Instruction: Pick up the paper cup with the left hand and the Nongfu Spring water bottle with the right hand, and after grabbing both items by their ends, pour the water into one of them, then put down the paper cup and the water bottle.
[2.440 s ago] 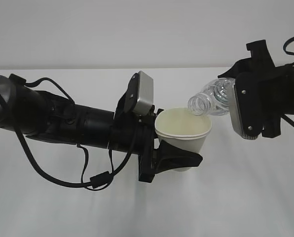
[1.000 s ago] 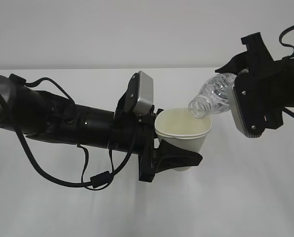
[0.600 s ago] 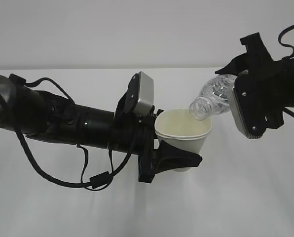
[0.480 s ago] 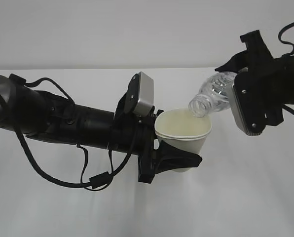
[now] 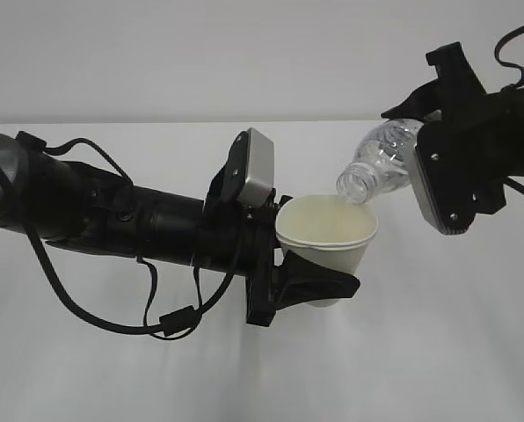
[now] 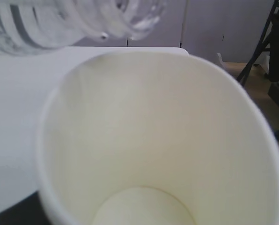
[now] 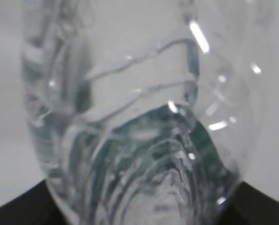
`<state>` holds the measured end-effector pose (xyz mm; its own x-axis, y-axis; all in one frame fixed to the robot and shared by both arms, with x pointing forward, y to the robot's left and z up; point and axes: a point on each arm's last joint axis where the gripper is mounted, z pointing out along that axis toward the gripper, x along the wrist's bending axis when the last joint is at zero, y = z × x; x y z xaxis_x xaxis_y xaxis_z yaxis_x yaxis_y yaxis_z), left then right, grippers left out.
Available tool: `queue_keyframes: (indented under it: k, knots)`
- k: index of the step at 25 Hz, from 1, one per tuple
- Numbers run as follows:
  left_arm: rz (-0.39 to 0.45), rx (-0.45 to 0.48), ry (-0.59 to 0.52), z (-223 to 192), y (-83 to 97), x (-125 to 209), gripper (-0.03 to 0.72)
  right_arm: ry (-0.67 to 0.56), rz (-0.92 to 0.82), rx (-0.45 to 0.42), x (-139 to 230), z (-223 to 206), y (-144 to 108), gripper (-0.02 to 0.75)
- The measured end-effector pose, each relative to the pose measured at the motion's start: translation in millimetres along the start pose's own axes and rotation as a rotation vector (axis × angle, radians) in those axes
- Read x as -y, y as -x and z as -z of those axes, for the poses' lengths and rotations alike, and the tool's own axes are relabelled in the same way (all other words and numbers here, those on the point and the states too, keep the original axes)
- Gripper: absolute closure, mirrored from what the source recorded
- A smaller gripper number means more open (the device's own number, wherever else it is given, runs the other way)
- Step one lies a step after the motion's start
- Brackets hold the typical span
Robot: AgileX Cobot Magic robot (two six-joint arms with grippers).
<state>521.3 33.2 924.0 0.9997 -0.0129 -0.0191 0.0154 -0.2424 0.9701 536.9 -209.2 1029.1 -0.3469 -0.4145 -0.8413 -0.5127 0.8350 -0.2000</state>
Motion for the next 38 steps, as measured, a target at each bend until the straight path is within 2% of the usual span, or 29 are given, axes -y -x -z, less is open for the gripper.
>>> queue_keyframes:
  k: [38]
  knots:
    - [0.003, 0.005, 0.002, 0.0, 0.4, -0.2, 0.265, -0.005, 0.050, 0.015, 2.0, 0.5, 6.2, 0.288]
